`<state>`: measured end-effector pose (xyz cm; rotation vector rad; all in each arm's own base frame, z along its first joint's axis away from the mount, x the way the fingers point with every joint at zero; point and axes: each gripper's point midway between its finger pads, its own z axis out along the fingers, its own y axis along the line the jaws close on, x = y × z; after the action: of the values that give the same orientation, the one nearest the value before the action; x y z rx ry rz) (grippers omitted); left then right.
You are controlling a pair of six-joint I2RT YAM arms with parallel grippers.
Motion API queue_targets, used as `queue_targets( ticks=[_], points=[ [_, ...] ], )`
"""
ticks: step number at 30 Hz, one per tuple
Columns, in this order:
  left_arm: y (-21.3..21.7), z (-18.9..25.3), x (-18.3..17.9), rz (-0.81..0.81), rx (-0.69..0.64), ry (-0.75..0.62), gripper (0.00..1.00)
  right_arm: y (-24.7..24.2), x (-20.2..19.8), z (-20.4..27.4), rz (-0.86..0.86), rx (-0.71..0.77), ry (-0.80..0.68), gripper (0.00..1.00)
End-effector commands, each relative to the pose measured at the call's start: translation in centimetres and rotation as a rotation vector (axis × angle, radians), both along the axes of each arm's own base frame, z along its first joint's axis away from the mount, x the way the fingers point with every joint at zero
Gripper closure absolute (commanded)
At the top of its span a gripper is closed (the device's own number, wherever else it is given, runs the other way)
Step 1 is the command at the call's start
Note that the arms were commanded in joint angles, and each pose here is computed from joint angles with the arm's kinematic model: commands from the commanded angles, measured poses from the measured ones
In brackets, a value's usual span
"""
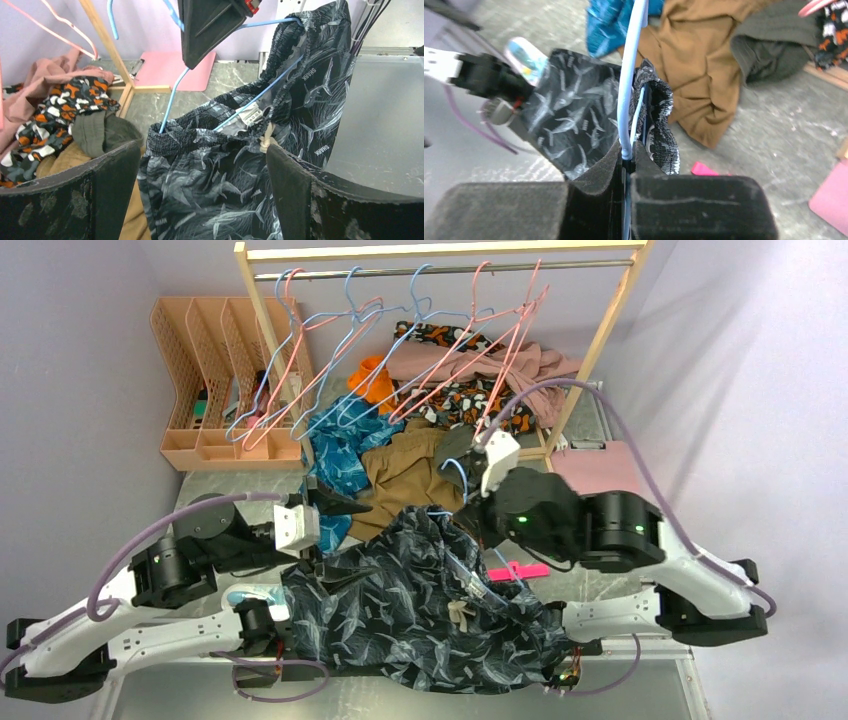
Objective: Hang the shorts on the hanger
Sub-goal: Place the hanger at the clothesline.
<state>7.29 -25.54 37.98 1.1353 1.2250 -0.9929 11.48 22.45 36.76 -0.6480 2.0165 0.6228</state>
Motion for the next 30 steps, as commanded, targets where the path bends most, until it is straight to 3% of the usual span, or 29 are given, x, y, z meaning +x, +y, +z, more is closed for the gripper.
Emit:
queue_targets(
  ticks=[1,10,17,30],
  points=[
    [0.7,-1.6,0.3,0.047,0.002,0.062,0.01,-1.4,1.4,-2.0,-0.141,-0.091,0.01,1.0],
    [2.0,-5.0,0.1,0.07,0.013,0.09,0.01,-0.4,3.8,-3.0,-0.287,-0.078,0.006,1.0],
    [1.5,-8.1,-0.6,0.044,0.021,0.166,0.0,-1.8,9.3,-4.1,-0.39,-0.054,0.049,1.0],
    [2.6,-9.7,-0.8,0.064,-0.045,0.19,0.0,-8.9,8.2,-4.4,-0.625,0.027,0.003,1.0]
  ],
)
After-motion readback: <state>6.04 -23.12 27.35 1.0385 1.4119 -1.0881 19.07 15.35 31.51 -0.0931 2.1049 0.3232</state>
